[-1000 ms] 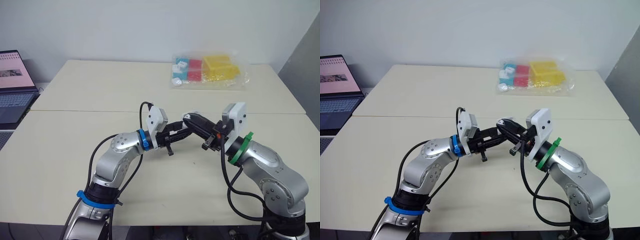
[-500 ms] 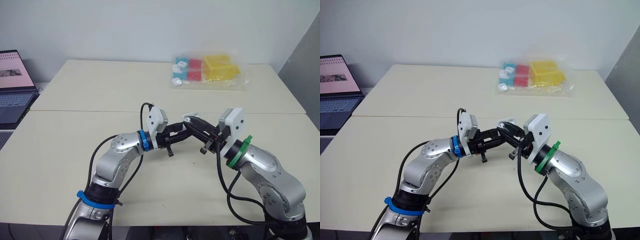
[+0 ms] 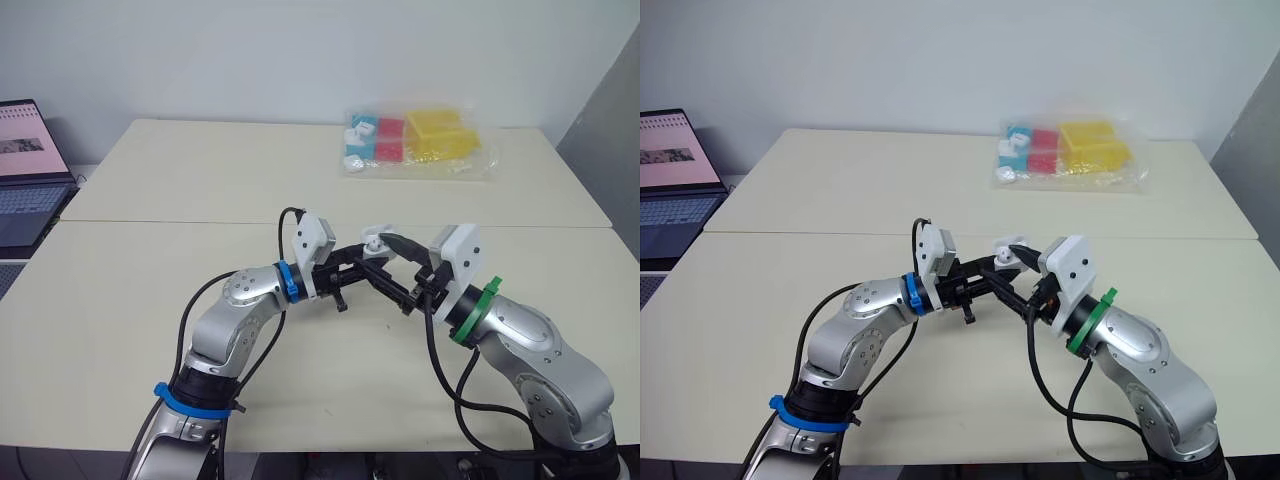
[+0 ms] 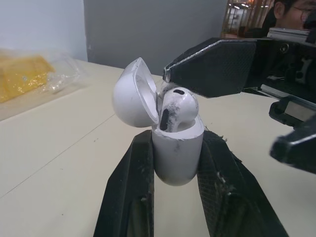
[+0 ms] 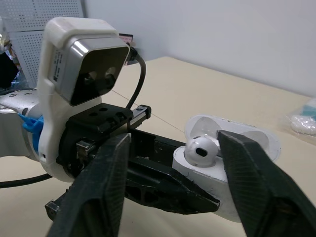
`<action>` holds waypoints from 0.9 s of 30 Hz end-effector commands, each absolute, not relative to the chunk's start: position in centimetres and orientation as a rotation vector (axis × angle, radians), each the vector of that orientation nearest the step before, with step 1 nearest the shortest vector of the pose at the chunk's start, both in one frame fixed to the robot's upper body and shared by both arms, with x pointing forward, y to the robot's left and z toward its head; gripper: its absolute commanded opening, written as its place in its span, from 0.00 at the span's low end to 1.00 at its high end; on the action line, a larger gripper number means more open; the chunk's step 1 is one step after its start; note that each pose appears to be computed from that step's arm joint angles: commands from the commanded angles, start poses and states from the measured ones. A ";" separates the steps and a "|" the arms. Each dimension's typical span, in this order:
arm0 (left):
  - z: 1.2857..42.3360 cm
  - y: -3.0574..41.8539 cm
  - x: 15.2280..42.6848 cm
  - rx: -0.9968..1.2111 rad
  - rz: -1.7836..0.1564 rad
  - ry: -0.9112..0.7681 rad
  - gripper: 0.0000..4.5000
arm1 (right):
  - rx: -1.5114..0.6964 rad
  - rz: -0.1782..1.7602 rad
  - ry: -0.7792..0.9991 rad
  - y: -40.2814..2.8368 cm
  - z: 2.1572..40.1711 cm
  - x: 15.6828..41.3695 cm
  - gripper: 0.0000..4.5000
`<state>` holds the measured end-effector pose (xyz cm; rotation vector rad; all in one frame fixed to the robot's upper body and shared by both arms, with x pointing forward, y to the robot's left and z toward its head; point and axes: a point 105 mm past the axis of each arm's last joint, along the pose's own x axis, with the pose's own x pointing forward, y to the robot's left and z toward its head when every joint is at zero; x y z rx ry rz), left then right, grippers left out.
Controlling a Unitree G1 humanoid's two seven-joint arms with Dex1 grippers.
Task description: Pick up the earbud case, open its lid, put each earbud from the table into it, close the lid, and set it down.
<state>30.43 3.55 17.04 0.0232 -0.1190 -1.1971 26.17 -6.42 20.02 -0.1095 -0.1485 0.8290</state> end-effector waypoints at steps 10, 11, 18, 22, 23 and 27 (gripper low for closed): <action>18.6 3.6 29.7 0.044 -1.225 -0.200 0.18 | -0.174 0.896 -0.180 -8.7 23.9 24.1 0.63; 18.6 3.6 29.6 0.049 -1.231 -0.200 0.18 | -0.191 0.897 -0.165 -9.1 24.1 24.2 0.63; 18.1 2.8 28.1 0.122 -1.359 -0.208 0.18 | -0.328 0.909 -0.063 -12.4 26.2 27.6 0.44; 17.8 2.4 27.0 0.166 -1.451 -0.212 0.18 | -0.366 0.939 0.043 -13.3 25.6 30.5 0.11; 17.8 2.3 26.8 0.172 -1.463 -0.216 0.18 | -0.376 0.956 0.054 -13.3 25.5 31.0 0.03; 18.0 2.2 26.5 0.161 -1.469 -0.218 0.18 | -0.387 1.105 0.141 -12.4 24.2 30.8 0.00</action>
